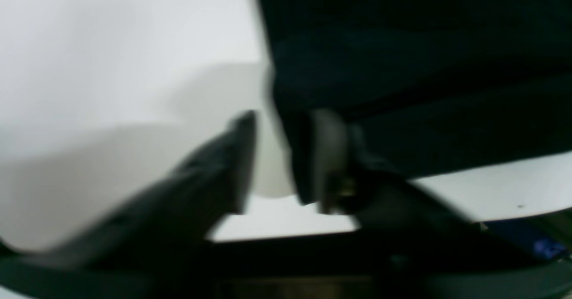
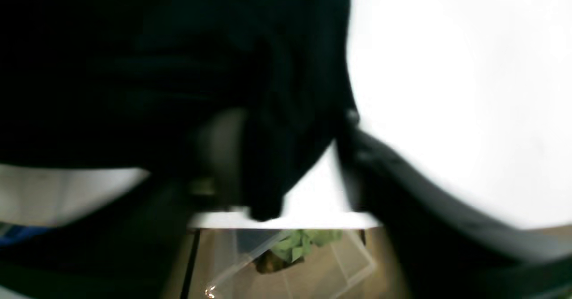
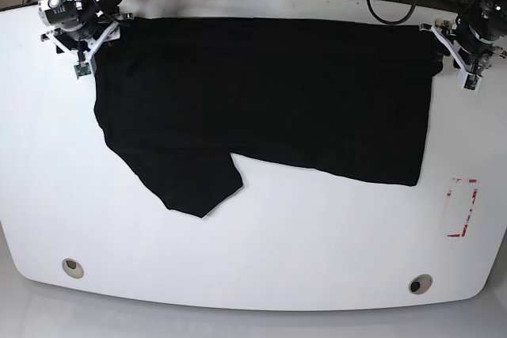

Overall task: Layout the t-shirt on the table in an organized manner, then fold the t-shirt properly
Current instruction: 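Open both grippers and release the t-shirt edge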

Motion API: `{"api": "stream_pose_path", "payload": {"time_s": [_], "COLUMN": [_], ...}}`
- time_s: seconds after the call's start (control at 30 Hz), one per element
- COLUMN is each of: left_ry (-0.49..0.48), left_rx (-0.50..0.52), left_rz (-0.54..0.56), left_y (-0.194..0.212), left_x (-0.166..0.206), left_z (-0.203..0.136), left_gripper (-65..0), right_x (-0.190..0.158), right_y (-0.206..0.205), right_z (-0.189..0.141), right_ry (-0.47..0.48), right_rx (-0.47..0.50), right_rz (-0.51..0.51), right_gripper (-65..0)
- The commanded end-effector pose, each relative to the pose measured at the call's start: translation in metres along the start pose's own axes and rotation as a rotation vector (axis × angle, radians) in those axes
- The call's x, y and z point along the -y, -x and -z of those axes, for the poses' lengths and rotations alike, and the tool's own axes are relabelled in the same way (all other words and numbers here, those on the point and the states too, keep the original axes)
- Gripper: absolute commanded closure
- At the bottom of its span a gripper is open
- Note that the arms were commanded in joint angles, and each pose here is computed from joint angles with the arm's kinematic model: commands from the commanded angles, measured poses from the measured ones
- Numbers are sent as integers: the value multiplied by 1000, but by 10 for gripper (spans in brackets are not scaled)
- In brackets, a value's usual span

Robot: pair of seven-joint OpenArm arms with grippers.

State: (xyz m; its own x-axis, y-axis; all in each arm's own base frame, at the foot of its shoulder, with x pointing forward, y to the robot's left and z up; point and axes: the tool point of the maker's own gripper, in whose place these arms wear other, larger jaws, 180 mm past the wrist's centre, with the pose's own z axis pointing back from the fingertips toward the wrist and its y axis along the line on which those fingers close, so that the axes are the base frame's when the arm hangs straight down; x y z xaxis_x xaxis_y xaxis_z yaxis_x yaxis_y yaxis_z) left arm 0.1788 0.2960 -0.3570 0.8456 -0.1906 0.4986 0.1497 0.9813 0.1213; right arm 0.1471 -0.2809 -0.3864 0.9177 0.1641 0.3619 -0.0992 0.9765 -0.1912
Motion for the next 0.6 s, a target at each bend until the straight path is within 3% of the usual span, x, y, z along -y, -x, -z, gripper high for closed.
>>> {"api": "stream_pose_path", "payload": {"time_s": [0.0,0.1,0.17,0.57], "left_ry": [-19,-22,-26,-50], "left_rx": [55,63,81,218], "left_rz": [10,11,11,36], "left_y": [-17,-20,-27,-80], "left_x": [-7,-8,-9,-23], "left_z": [-5,-5,-5,-17], "left_gripper": [-406,-446,-442,-433], "right_x": [8,9,10,15], "right_y": [-14,-16,-17,-27], "right_z": [-4,-4,-5,-7], "right_ry": [26,29,31,40], "right_rx": [39,45,46,72], "right_rz": [-2,1,-1,-11], "right_gripper": [-506,-599,-623,-625]}}
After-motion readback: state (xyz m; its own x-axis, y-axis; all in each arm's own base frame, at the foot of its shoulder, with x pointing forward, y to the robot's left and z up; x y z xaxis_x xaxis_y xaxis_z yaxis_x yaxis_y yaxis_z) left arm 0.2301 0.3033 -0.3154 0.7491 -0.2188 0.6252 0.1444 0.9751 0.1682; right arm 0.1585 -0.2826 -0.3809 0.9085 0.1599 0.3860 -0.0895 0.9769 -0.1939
